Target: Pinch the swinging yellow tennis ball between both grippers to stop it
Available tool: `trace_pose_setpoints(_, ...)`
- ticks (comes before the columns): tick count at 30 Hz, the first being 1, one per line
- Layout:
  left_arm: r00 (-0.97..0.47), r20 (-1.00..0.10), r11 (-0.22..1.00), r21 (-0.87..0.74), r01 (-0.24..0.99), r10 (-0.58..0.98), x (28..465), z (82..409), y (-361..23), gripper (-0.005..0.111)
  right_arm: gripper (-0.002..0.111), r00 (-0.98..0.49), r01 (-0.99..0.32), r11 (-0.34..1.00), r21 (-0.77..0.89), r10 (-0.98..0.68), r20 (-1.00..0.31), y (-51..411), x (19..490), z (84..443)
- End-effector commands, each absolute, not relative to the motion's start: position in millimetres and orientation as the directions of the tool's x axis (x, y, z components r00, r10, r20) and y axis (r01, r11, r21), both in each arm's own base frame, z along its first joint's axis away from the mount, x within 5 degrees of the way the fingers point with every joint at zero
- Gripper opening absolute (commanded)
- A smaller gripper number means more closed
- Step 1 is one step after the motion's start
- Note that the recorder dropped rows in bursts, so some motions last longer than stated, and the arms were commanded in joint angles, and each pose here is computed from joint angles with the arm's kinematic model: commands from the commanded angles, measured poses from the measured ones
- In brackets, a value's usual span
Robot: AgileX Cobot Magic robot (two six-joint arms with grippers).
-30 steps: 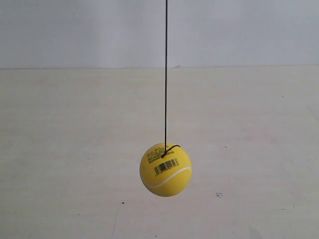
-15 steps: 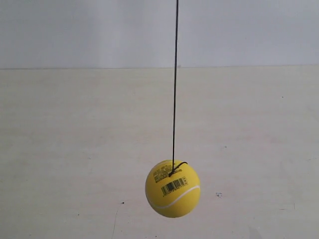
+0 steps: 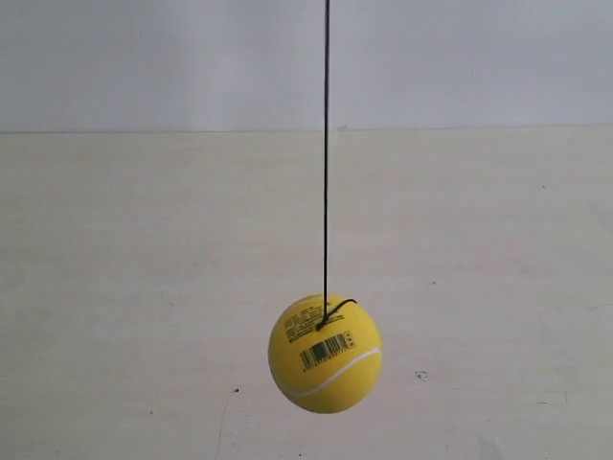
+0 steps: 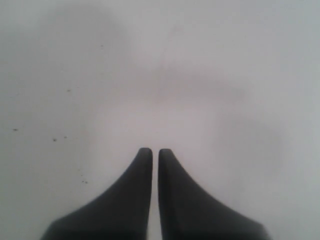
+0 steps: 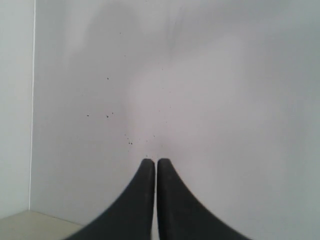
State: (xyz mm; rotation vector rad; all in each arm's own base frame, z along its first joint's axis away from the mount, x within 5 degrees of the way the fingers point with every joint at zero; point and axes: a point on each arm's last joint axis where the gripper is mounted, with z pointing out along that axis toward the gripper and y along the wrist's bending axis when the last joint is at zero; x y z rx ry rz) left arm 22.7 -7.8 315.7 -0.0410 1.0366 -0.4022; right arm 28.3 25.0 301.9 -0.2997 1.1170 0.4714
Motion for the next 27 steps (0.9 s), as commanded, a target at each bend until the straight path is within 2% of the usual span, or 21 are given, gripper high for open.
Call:
trace_pose_setpoints(1, 0.404, -0.849, 0.939, -0.291, 0.182, -0.341, 27.5, 307.9, -1.6, 0.005, 0.0, 0.354, -0.508, 0.862, 0.006, 0.215, -0.91, 25.0, 28.0, 300.5)
trace_pose_setpoints(11, 0.318, -0.927, 0.98, -0.188, 0.063, -0.198, 36.7, 286.2, 0.0, 0.005, 0.0, 0.354, -0.508, 0.862, 0.006, 0.215, -0.91, 25.0, 28.0, 300.5)
trace_pose_setpoints(27, 0.11, -0.993, 0.998, -0.054, -0.022, -0.051, 55.9, 215.1, 1.6, 0.005, 0.0, 0.351, -0.503, 0.864, 0.008, 0.213, -0.912, 24.7, 28.4, 300.2)
